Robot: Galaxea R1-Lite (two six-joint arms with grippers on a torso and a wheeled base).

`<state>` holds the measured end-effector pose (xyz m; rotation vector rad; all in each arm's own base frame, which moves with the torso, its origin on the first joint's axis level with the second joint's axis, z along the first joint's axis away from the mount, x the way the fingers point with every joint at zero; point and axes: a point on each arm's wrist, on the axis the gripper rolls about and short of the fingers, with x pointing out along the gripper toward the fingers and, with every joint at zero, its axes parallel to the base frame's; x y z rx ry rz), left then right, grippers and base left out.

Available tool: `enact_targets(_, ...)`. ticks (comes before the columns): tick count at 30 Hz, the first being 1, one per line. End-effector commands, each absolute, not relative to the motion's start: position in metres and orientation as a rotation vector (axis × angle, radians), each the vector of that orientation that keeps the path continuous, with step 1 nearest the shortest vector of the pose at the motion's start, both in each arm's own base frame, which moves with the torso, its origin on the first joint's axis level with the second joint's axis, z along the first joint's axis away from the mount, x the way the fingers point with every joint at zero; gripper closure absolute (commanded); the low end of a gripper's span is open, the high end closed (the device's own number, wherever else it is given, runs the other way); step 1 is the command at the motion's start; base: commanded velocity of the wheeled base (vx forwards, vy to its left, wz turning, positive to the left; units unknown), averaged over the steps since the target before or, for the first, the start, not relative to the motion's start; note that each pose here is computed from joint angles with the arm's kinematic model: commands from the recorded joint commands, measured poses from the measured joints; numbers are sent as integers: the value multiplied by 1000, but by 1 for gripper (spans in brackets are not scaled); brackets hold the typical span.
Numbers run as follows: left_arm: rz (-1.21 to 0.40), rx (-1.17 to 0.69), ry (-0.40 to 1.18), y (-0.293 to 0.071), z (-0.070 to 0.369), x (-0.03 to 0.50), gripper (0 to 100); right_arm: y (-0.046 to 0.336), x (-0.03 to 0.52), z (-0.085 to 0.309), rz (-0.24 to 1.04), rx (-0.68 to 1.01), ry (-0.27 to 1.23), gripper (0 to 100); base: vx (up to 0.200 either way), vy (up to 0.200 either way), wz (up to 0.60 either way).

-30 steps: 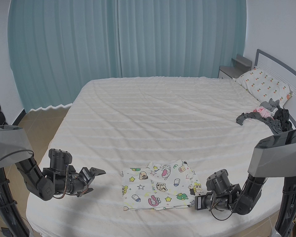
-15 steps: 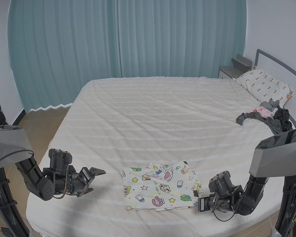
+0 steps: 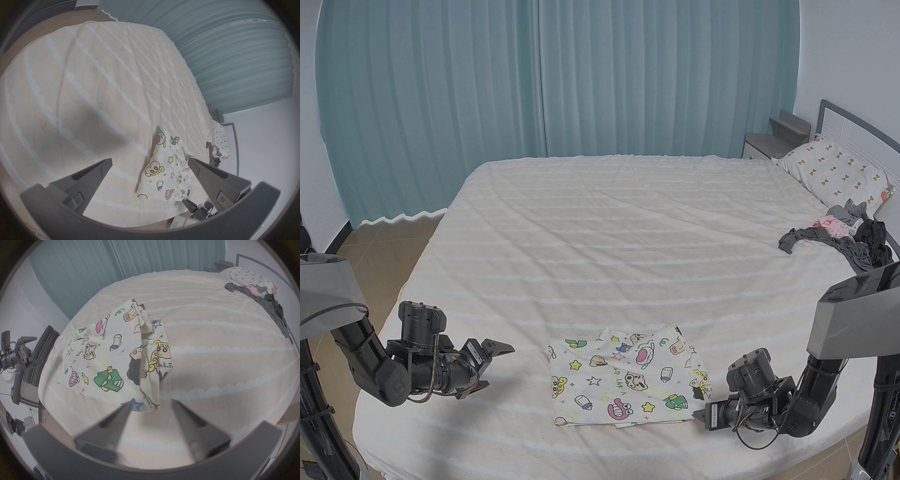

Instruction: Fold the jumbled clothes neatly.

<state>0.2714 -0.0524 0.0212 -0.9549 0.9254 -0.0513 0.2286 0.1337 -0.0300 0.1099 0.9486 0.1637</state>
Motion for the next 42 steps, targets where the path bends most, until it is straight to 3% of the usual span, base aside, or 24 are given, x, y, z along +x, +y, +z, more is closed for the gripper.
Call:
enact_targets(1,-51,-954,926,-52,21,272,0,126,236,0,170,180,816,0,0,0,0)
enact_targets(6,-51,-954,926,-52,21,272,0,125,266,28,213,273,675,0,0,0,0)
enact_targets(10,-49,-954,925,-52,21,272,0,132,294,29,285,326,646,0,0,0,0)
enact_targets(20,-51,-956,927,-52,21,271,0,166,362,-26,349,334,678,0,0,0,0)
enact_targets(42,-48,-954,928,-52,20,271,0,178,377,-38,398,332,696,0,0,0,0)
